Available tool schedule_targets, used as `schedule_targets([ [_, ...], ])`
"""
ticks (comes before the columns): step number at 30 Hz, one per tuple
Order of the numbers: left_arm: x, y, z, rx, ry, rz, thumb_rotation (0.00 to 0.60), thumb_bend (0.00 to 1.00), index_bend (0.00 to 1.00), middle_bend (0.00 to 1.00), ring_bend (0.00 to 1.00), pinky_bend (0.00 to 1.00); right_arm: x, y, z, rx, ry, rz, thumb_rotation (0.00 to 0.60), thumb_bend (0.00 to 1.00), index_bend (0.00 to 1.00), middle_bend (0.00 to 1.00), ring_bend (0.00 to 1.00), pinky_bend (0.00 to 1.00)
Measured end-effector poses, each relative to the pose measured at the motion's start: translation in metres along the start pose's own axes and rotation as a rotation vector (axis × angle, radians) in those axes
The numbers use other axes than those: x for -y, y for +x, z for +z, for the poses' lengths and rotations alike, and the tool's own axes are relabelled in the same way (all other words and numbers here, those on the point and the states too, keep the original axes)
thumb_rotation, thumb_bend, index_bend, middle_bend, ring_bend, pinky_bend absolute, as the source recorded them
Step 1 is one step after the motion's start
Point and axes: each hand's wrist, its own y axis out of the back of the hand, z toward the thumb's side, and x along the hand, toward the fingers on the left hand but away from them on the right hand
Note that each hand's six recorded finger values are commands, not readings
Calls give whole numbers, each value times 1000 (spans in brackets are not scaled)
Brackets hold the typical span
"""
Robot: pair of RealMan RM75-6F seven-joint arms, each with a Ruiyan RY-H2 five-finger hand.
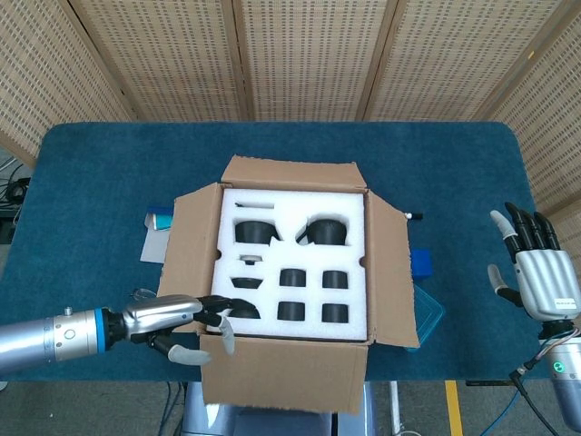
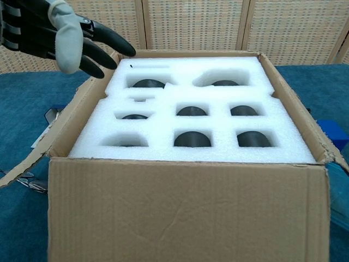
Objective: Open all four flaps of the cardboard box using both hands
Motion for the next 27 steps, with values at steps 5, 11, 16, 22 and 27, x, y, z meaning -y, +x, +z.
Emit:
schedule_targets([
  [5, -11, -4, -10, -38, 109, 92, 437, 254, 288, 0, 0, 0, 2, 0, -1, 1, 0, 4, 600, 466, 25, 0, 0, 0],
  [11, -24, -16, -28, -100, 281, 244, 495, 255, 258, 0, 0, 0, 4, 1, -4, 6, 1, 7, 600, 466, 25, 0, 0, 0],
  [16, -31, -30, -46, -168, 431, 397, 496, 257, 232, 0, 0, 0, 9, 1, -8, 27, 0, 12, 600, 466, 25, 0, 0, 0],
  [22, -34, -55, -72, -306, 597, 635, 497, 257, 219, 0, 0, 0, 13, 3, -13, 43, 6, 13, 600, 466, 25, 0, 0, 0],
  [27, -28, -91, -101, -461, 634, 870, 496, 257, 219, 0, 0, 0, 17, 5, -15, 53, 17, 15, 600, 466, 25, 0, 0, 0],
])
